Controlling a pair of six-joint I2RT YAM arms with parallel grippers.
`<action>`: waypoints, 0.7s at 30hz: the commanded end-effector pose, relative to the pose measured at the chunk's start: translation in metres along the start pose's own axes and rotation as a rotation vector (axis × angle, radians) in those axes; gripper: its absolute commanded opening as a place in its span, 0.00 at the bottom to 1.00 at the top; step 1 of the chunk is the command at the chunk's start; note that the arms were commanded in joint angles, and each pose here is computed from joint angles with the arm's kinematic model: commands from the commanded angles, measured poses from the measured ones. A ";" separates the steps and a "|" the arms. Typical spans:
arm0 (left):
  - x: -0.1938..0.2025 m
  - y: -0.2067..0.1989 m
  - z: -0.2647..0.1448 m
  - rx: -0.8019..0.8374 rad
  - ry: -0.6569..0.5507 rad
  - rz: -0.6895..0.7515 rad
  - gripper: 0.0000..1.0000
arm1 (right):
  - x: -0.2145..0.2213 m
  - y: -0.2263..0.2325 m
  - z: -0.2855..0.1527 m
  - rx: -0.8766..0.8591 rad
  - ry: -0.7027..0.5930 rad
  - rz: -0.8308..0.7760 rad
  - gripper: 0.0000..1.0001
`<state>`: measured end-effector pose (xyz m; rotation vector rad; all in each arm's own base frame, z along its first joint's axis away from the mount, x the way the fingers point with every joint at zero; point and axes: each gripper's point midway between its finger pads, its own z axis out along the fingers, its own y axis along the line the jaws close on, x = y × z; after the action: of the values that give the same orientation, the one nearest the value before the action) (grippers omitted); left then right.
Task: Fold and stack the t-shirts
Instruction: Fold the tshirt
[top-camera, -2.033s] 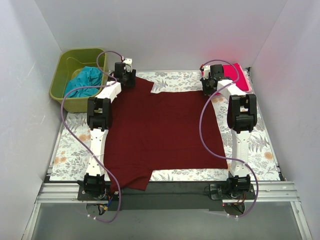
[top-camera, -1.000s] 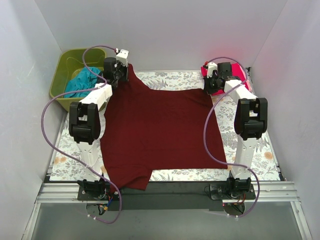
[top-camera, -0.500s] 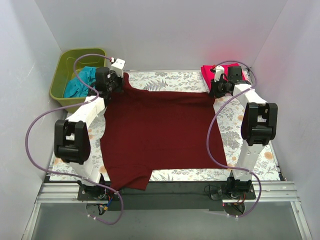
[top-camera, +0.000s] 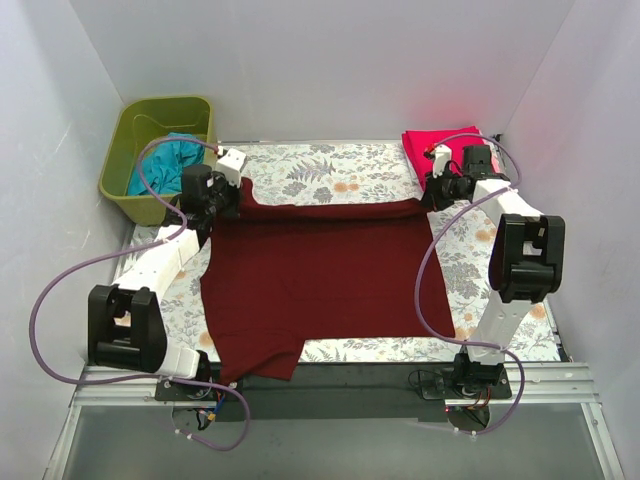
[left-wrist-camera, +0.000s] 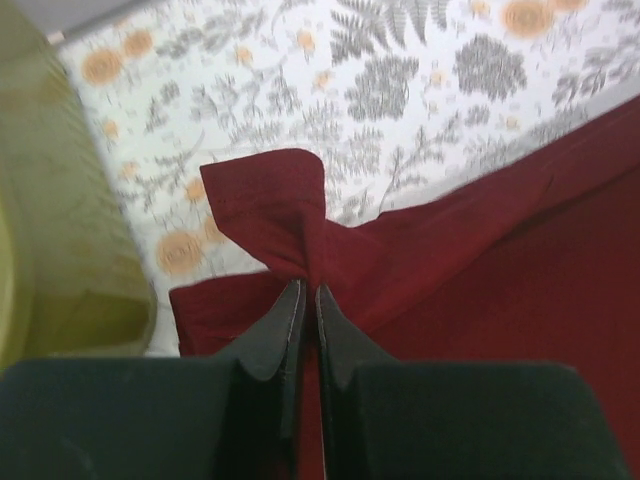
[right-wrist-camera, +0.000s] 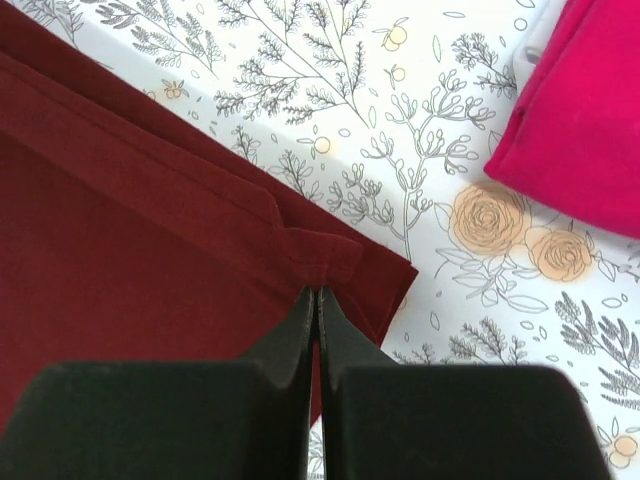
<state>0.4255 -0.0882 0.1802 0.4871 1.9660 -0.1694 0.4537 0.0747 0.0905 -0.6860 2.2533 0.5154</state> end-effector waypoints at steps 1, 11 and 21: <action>0.007 0.004 -0.022 -0.038 0.008 0.027 0.00 | -0.010 0.005 -0.019 -0.012 -0.051 -0.053 0.01; 0.072 -0.017 -0.042 0.015 0.146 0.061 0.00 | 0.039 0.017 -0.008 -0.062 0.040 -0.049 0.01; 0.133 -0.052 -0.050 0.138 0.325 0.046 0.00 | 0.064 0.014 0.001 -0.061 0.101 -0.052 0.01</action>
<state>0.3305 -0.0812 0.0908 0.6353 2.2230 -0.1894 0.4037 0.0696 0.0464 -0.7904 2.3273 0.5643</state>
